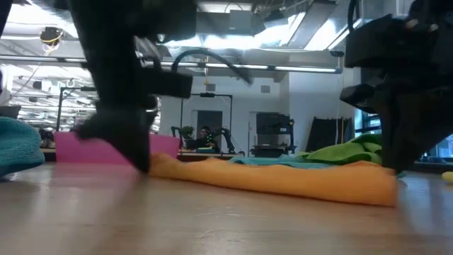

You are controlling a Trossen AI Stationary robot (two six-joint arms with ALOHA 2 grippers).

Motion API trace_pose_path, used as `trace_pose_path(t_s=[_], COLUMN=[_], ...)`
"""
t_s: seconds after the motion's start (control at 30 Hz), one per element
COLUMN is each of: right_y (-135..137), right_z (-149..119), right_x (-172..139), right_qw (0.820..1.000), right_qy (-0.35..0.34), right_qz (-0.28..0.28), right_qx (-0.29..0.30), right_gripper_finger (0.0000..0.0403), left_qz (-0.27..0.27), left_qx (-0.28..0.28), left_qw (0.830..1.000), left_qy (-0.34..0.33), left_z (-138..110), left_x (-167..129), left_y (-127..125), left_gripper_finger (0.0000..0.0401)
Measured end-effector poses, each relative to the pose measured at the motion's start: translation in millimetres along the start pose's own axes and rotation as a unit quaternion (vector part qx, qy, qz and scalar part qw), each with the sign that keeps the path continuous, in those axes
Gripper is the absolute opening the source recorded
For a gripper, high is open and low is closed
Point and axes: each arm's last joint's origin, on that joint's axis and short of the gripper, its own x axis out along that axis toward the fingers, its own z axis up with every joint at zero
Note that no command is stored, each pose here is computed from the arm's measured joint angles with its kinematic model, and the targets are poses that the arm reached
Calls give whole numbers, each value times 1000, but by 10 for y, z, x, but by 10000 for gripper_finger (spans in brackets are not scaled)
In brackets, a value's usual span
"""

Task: Roll microfiber towels into tight, uniform cylinder then place into a basket
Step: Fold the orange microfiber towel

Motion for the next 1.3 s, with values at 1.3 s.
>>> trace_pose_path(t_s=[1.3], right_y=[-134], right_z=[-50], right_x=[-135], right_qw=[997], right_qy=[8], right_qz=[-80], right_qx=[10], right_gripper_finger=[9], left_qz=[-149], left_qx=[163], left_qw=[923], left_qy=[-316], left_z=[525], left_x=[-357], left_y=[-1061], left_gripper_finger=[223])
